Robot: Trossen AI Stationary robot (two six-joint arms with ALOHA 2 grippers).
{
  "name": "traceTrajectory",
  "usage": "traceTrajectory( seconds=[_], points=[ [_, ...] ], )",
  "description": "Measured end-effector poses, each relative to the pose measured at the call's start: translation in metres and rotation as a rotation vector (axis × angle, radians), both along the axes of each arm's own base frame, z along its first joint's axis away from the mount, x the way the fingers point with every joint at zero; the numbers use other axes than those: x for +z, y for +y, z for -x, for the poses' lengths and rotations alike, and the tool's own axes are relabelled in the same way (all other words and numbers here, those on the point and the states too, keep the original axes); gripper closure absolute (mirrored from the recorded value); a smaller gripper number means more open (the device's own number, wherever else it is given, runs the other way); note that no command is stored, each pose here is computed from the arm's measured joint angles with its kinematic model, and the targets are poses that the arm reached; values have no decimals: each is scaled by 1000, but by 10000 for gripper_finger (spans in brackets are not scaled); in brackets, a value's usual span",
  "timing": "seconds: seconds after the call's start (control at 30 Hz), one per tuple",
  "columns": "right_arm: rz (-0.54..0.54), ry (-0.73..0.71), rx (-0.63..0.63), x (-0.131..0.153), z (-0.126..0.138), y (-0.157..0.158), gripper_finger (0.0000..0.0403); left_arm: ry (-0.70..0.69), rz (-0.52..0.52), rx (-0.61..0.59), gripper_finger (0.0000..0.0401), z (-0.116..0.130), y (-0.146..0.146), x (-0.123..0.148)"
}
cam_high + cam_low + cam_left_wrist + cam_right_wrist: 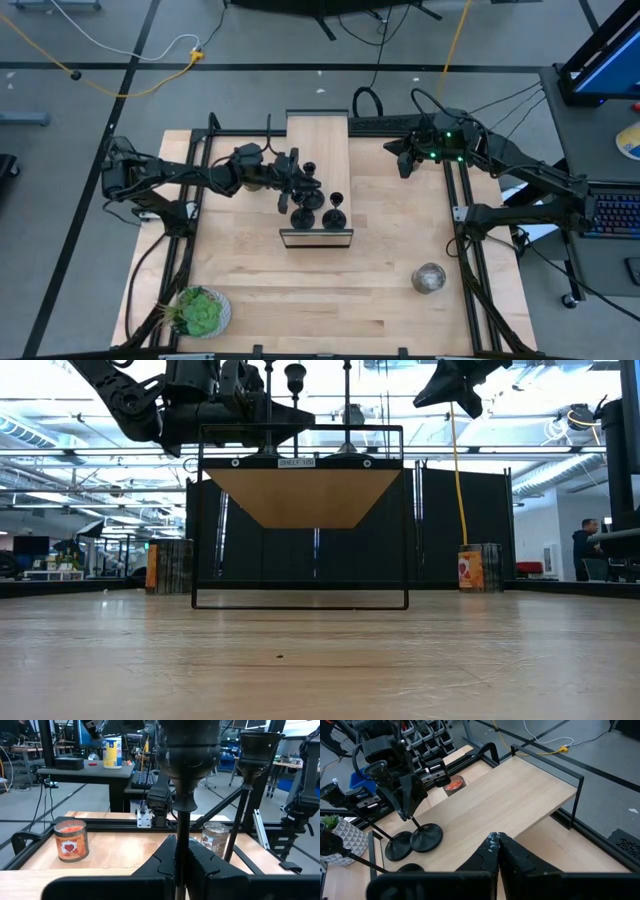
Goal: Pick & Place candle stick holders
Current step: Put the black candle holder on the shelf
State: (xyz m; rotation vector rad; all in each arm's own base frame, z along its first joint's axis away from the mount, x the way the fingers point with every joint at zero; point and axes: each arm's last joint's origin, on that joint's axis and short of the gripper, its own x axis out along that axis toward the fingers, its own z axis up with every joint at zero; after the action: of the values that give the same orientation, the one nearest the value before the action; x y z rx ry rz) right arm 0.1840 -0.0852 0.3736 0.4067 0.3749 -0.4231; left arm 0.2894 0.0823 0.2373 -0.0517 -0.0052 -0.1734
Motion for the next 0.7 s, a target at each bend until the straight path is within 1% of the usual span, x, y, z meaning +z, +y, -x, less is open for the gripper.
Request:
traceTrajectory(
  seconds=[0.23, 0.47, 0.7],
  points=[
    [0, 0, 0, 0, 0, 0, 403, -24, -9, 0, 391, 0, 0, 2],
    [-2, -1, -1, 0, 0, 0, 403, -31, -11, 0, 366, 0, 0, 3],
    [5, -16, -1, 1, -1, 0, 403, -30, -11, 0, 385, 0, 0, 3]
  ],
)
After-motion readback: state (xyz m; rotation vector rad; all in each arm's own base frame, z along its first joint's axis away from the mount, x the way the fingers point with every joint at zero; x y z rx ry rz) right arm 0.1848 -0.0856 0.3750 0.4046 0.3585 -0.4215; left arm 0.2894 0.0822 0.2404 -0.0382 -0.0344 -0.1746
